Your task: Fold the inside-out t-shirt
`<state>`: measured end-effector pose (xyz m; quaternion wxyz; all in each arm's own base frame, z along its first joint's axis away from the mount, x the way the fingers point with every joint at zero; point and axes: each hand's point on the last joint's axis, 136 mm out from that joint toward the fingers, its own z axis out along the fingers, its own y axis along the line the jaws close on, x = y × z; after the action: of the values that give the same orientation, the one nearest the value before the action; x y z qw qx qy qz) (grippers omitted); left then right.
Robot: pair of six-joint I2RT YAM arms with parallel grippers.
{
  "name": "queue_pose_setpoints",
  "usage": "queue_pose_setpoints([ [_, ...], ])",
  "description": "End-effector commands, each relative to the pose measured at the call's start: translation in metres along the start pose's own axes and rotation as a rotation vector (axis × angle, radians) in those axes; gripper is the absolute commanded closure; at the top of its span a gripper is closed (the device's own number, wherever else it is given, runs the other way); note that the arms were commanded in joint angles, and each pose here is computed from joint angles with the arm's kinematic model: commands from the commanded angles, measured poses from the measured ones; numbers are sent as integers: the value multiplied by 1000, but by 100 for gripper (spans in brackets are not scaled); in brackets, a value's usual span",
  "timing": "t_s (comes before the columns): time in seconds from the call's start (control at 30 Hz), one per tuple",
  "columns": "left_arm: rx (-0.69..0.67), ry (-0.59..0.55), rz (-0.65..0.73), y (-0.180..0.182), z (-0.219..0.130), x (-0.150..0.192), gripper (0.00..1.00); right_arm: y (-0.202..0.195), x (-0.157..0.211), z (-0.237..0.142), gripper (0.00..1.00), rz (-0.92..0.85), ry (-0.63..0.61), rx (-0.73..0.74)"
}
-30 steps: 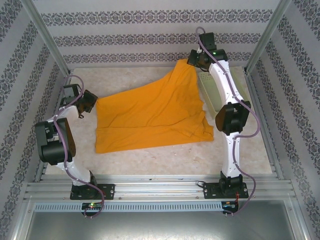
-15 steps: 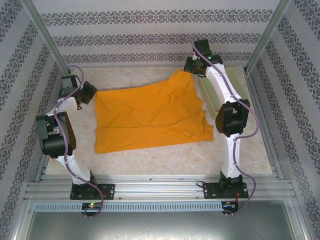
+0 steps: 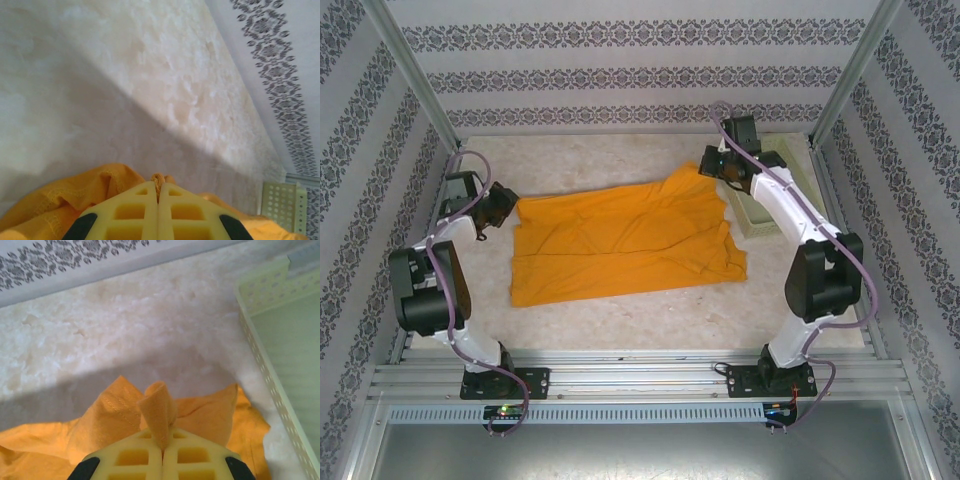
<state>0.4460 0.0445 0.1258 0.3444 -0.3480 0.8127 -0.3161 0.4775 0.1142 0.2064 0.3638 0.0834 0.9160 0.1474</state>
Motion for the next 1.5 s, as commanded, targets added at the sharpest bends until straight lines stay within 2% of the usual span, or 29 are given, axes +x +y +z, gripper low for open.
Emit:
queue_pose_setpoints([
  [0.0, 66, -87, 10, -11, -20, -8, 99, 1, 20, -4, 100, 21, -11, -19],
  [0.23, 56, -139, 5, -2, -52, 16, 99, -16, 74, -23, 100, 44, 8, 8],
  [0.47, -33, -188, -51, 34, -76, 48, 98, -37, 101, -34, 100, 101, 16, 52],
  [0.8, -87, -188, -18, 51, -105, 82, 95, -63, 130, -41, 100, 148, 45, 116],
  [1.07, -121, -117, -33, 72, -104, 109, 93, -79, 142, -56, 100, 187, 28, 129],
  [1.27, -147, -122, -54, 86, -108, 122, 91, -86, 165, -61, 100, 199, 61, 138],
  [1.37, -144, -111, -61, 87, -111, 128, 87, -90, 183, -58, 96, 226, 98, 132],
  [1.47, -153, -92, -79, 90, -113, 136, 80, -94, 199, -57, 82, 250, 127, 131],
])
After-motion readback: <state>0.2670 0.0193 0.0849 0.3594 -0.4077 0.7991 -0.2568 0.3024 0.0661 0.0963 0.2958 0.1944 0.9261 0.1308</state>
